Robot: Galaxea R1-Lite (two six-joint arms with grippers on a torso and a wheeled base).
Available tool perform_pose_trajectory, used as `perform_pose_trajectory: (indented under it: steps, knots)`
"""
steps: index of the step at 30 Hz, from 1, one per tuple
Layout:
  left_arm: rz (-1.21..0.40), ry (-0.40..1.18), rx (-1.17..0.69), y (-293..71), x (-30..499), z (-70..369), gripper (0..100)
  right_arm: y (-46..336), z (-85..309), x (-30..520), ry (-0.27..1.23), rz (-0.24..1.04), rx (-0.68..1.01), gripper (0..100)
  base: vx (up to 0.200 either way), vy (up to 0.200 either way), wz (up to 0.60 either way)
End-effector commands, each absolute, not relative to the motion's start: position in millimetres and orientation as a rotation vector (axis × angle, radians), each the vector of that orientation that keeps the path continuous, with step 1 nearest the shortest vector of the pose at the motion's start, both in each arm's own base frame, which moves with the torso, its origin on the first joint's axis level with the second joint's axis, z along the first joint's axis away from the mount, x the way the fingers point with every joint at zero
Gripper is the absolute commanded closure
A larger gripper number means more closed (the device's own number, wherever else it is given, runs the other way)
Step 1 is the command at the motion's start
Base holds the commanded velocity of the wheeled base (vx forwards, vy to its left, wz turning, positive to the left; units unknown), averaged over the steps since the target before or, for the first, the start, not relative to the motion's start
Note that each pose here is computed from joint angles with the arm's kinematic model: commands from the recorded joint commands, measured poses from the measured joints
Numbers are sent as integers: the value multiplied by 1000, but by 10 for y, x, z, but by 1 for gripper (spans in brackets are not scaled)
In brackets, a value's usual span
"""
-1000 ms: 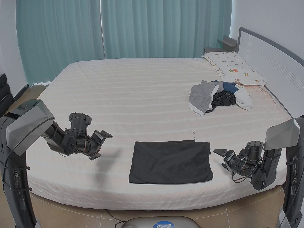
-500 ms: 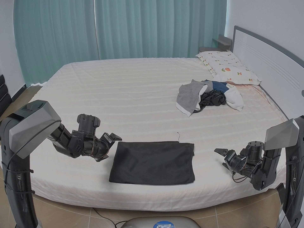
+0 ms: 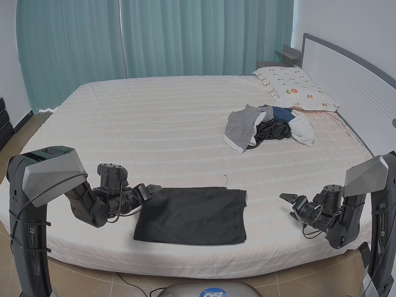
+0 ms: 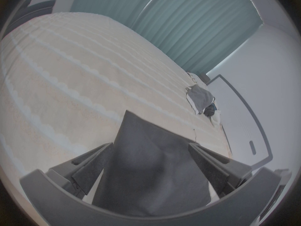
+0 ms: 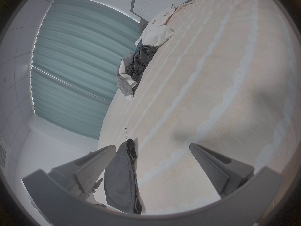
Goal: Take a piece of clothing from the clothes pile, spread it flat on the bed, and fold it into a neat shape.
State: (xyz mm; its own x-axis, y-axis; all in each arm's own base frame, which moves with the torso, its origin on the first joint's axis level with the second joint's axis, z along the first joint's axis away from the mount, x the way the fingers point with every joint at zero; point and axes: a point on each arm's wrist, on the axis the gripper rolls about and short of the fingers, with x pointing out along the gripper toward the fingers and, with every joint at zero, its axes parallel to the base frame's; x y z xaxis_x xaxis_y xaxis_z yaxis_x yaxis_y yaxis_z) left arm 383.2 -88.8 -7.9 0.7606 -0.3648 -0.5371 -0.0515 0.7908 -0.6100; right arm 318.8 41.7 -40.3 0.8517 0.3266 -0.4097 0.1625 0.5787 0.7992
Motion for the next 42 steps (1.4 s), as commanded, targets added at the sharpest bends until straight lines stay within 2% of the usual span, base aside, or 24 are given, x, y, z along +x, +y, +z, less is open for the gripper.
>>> perform_pose_trajectory:
  steps: [1, 21, 22, 42]
  knots:
    - [-164, 767, -606, -853, 3682, -365, 0, 418, -419, 3171, 574, 99, 961, 0, 0, 0, 0]
    - [-146, 760, -642, -858, 3686, -344, 0, 418, -423, 3168, 574, 100, 960, 0, 0, 0, 0]
    - [-141, 759, -651, -852, 3688, -338, 100, 418, -423, 3168, 574, 100, 960, 0, 0, 0, 0]
    - [-121, 781, -657, -837, 3629, -349, 100, 417, -425, 3158, 577, 98, 960, 0, 0, 0, 0]
